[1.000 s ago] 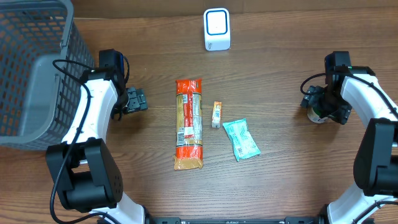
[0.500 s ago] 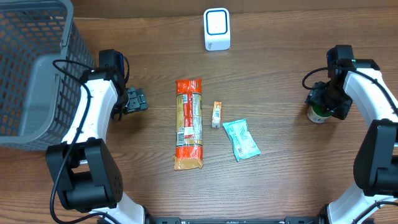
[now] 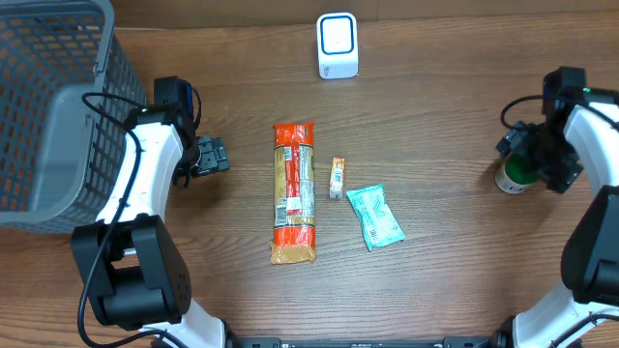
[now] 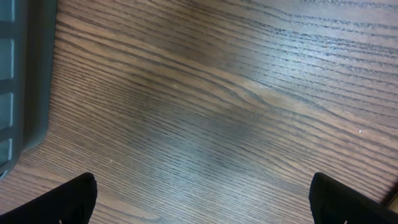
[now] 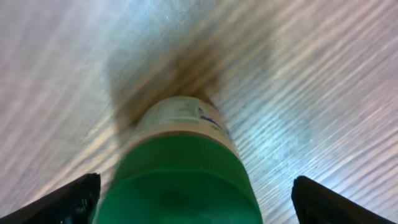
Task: Scan the item barcode
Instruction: 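Release the jar and lift the right gripper away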
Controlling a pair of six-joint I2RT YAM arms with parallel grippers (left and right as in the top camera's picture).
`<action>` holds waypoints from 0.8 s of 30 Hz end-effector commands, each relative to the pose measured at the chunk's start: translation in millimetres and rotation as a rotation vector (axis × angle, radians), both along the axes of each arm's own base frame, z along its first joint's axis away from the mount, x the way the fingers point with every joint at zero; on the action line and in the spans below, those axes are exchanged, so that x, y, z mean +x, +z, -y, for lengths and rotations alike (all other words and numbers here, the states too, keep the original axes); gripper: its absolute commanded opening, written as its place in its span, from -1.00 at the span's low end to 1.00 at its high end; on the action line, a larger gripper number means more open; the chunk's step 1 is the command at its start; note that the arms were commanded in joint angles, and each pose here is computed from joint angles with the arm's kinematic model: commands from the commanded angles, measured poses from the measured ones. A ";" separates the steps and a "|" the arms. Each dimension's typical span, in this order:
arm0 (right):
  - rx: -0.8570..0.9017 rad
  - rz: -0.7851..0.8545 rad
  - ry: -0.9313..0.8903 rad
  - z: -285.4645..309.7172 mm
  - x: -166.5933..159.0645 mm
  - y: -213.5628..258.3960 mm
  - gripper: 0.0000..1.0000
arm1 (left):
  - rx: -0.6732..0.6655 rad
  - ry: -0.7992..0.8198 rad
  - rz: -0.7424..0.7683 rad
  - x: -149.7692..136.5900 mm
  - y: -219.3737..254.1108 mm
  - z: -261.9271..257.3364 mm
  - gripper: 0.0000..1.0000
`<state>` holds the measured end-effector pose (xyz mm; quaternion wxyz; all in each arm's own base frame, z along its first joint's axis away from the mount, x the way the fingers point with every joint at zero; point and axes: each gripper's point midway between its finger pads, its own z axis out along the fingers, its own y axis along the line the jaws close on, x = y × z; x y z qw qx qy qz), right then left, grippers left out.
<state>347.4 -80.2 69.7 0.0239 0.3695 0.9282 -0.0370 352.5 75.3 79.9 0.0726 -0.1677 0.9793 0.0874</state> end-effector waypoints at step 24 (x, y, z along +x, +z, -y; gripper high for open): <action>0.392 0.031 0.908 -214.2 -18.9 73.8 0.67 | 0.015 -0.013 0.022 2.0 8.7 -1.7 1.00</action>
